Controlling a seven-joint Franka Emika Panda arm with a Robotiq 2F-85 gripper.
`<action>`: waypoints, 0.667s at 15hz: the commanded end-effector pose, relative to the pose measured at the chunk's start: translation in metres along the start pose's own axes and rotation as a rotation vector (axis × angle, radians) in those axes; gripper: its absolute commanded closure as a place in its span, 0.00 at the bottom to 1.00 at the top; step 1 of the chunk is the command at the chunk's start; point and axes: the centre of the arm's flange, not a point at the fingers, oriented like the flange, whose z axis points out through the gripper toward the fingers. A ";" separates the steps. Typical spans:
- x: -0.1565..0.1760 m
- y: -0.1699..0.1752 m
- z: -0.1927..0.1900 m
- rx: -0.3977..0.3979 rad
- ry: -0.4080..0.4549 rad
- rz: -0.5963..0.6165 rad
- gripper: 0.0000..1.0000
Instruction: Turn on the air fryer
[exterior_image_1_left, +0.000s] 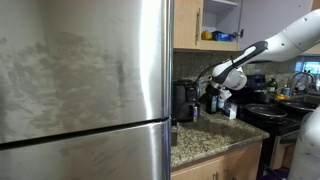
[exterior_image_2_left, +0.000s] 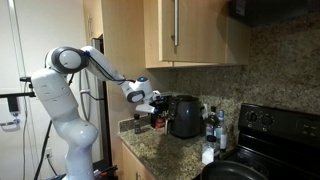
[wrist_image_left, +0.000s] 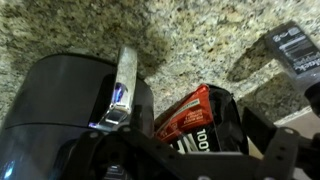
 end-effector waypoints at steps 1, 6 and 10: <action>0.004 0.006 0.058 0.021 0.125 0.021 0.00; 0.002 -0.009 0.023 -0.003 0.070 0.028 0.00; 0.020 0.008 0.035 0.010 0.147 -0.020 0.00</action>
